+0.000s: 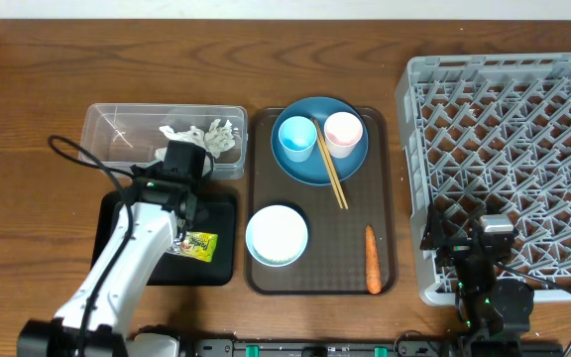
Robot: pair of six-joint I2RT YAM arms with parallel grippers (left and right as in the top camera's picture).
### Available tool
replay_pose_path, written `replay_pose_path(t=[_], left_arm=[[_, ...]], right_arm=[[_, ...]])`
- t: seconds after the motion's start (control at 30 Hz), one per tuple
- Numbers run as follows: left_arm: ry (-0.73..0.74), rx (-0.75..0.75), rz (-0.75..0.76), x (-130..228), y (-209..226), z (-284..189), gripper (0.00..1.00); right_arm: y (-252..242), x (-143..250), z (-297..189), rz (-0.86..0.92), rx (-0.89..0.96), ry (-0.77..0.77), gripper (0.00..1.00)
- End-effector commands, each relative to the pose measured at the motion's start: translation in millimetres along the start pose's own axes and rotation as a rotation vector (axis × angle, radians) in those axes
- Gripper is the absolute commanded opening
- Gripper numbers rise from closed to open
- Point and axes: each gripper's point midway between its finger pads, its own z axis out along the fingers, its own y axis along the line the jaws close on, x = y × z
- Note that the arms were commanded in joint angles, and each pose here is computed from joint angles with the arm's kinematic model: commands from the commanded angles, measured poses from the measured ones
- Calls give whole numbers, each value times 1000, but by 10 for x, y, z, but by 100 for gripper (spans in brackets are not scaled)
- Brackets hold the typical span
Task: Sort waste into correct bins and load items into the dishwasher rack
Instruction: 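Lower the left gripper and grasp the foil snack wrapper on the black tray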
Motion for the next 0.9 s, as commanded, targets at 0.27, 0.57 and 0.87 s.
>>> replay_pose_path(t=[0.27, 0.57, 0.87], left_arm=[[63, -84, 42, 138, 46, 327, 63], [51, -107, 57, 132, 81, 368, 23], [53, -107, 67, 136, 87, 360, 6]], right_arm=[[-2, 15, 1, -4, 1, 5, 99], [-2, 15, 1, -4, 1, 5, 99], [-2, 15, 1, -4, 1, 5, 99]])
